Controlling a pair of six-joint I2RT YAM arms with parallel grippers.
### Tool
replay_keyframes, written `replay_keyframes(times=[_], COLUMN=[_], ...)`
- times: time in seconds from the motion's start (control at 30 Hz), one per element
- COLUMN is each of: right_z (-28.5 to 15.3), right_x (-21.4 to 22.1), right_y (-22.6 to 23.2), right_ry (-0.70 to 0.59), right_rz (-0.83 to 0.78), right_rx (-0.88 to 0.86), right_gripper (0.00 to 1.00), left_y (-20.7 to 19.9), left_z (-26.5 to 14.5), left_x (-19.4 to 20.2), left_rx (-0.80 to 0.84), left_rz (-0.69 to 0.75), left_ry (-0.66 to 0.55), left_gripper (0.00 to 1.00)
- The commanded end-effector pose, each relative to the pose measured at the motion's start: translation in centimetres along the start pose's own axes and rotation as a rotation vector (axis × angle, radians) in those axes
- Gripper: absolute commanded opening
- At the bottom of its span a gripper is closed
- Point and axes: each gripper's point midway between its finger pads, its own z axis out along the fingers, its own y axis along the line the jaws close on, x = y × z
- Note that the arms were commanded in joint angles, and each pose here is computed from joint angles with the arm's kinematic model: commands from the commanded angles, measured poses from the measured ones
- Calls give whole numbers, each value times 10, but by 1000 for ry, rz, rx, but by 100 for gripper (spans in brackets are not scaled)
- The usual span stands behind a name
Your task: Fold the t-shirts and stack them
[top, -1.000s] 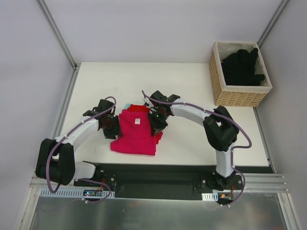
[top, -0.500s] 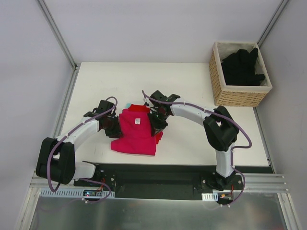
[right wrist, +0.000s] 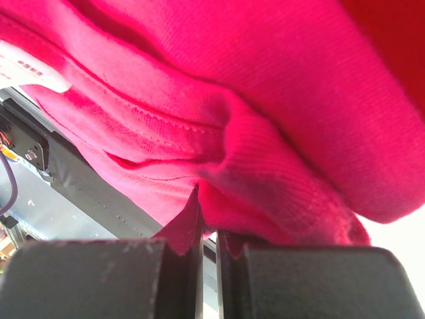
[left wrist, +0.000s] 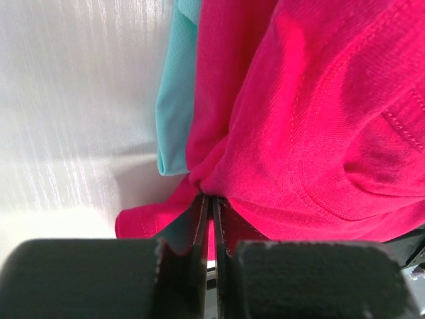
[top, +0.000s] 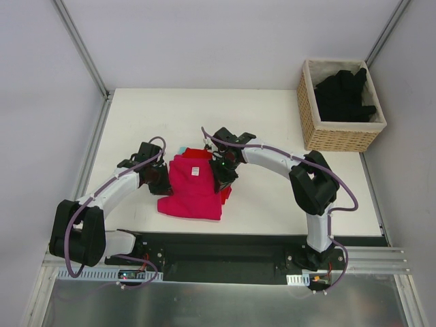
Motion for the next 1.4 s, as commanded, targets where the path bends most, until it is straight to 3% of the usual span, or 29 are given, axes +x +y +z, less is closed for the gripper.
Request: replay_keyframes(times=[0.0,0.17,0.33,0.53,0.67,1.37], right_z=[-14,-12,-11,-12,-14,-18], right_x=[-7,-5,0,4,4,8], right_y=[9,8,6,5,4,3], right_ry=[-25,-21,-11,5,10,28], right_rz=[-10,-9,-6,-18,-20,-29], right_rx=[-10,-12,-12,-6,-4,10], right_gripper=[1,1,1,1,1,1], left_y=[-3,6,15,14,17,-1], left_z=[-9,-12,-11,-16,-17,0], left_x=[-7,-6,-5,-17,-19,-27], left_rx=[6,-41,-85,-102,-122,-23], left_rz=[37,50,63,83,90,86], left_ry=[-28,-26,-27,-61,-72,-62], left_gripper=[0,0,12,15,25,27])
